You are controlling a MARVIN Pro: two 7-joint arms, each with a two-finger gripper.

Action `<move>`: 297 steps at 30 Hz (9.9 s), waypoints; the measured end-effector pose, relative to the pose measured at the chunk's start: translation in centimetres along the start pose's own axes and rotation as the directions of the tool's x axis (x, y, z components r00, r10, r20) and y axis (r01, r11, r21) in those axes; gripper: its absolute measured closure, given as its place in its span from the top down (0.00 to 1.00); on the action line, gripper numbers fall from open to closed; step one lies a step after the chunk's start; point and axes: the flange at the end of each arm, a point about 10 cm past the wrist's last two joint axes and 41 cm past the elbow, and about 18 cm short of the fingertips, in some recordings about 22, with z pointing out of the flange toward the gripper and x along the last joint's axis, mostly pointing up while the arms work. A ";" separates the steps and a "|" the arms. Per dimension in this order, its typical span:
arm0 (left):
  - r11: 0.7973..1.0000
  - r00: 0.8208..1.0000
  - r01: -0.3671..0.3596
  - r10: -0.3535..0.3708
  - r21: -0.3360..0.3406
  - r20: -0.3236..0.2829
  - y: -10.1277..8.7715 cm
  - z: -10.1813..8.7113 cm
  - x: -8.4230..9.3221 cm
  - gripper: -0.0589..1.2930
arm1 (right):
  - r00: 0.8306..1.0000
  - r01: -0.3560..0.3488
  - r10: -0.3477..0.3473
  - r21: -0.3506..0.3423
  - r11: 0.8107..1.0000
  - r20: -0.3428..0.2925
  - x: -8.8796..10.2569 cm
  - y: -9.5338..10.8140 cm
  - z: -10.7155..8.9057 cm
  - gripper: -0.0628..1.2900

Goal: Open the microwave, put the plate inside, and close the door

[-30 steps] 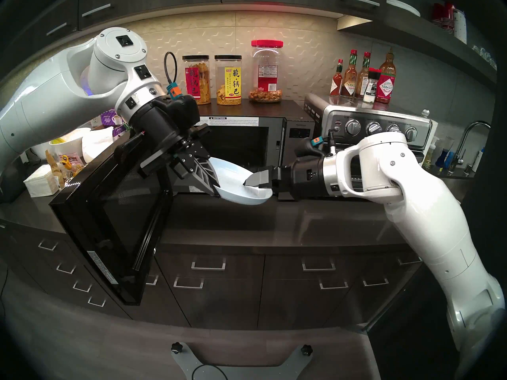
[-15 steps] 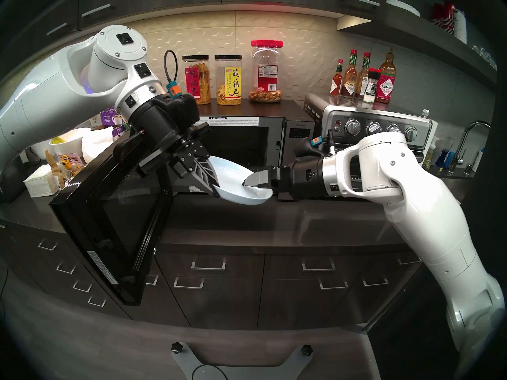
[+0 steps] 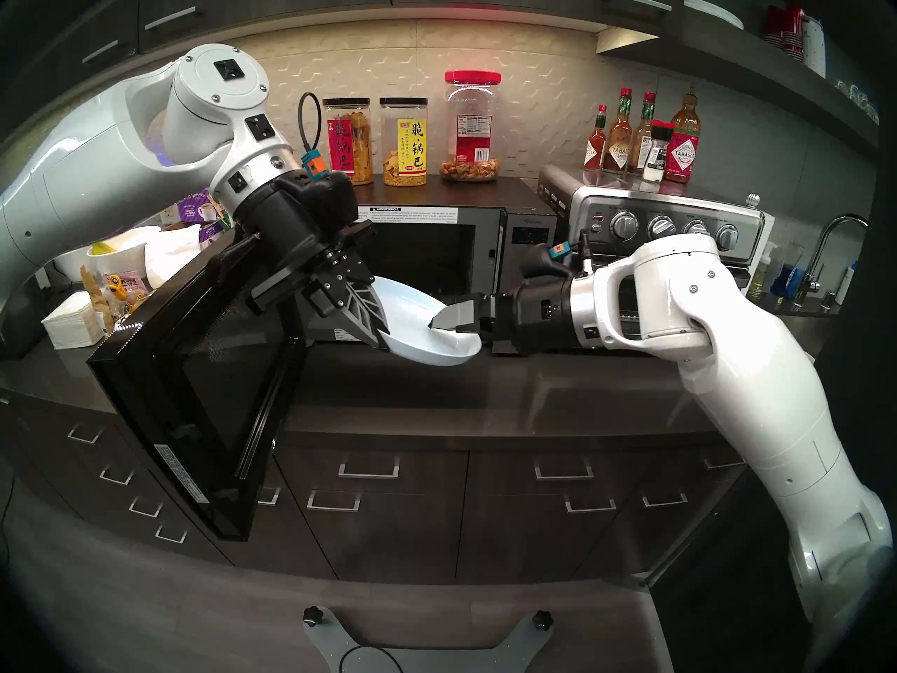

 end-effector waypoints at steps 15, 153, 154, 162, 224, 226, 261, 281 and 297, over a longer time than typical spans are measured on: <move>1.000 1.000 -0.001 0.001 0.005 0.003 0.1 0.0 0.2 0.03 | 1.000 -0.002 0.002 0.002 1.000 -0.001 0.0 0.0 0.0 0.71; 0.803 0.949 0.227 -0.056 0.551 -0.310 9.7 -9.6 -4.7 0.93 | 1.000 -0.001 -0.001 -0.042 0.999 -0.031 -0.4 1.5 0.2 0.03; 0.801 0.946 0.234 -0.057 0.552 -0.319 9.8 -9.7 -4.7 0.93 | 1.000 0.000 -0.001 -0.043 0.999 -0.031 -0.5 1.6 0.2 0.03; 0.787 0.917 0.305 -0.090 0.537 -0.389 10.2 -10.7 -5.0 0.93 | 1.000 0.000 -0.002 -0.047 0.999 -0.027 -0.7 1.8 0.2 0.03; 0.674 0.848 0.511 -0.291 0.534 -0.443 10.8 -13.2 -7.2 0.93 | 0.999 -0.013 0.011 -0.041 0.999 -0.033 -0.9 2.2 0.0 0.03; 0.676 0.848 0.509 -0.289 0.533 -0.444 10.8 -13.2 -7.2 0.93 | 0.999 -0.013 0.012 -0.041 0.999 -0.033 -0.9 2.2 0.1 0.03; 0.678 0.848 0.504 -0.273 0.535 -0.454 10.9 -13.1 -7.1 0.93 | 0.999 0.026 -0.030 -0.137 0.990 -0.027 -1.0 3.6 2.5 0.03; 0.676 0.848 0.504 -0.268 0.537 -0.458 11.0 -13.1 -7.1 0.93 | 0.999 0.035 -0.041 -0.193 0.981 -0.029 0.3 4.2 5.5 0.03; 0.675 0.848 0.503 -0.264 0.540 -0.460 11.1 -13.1 -7.1 0.93 | 0.999 0.028 -0.038 -0.225 0.974 -0.039 1.7 4.7 7.8 0.03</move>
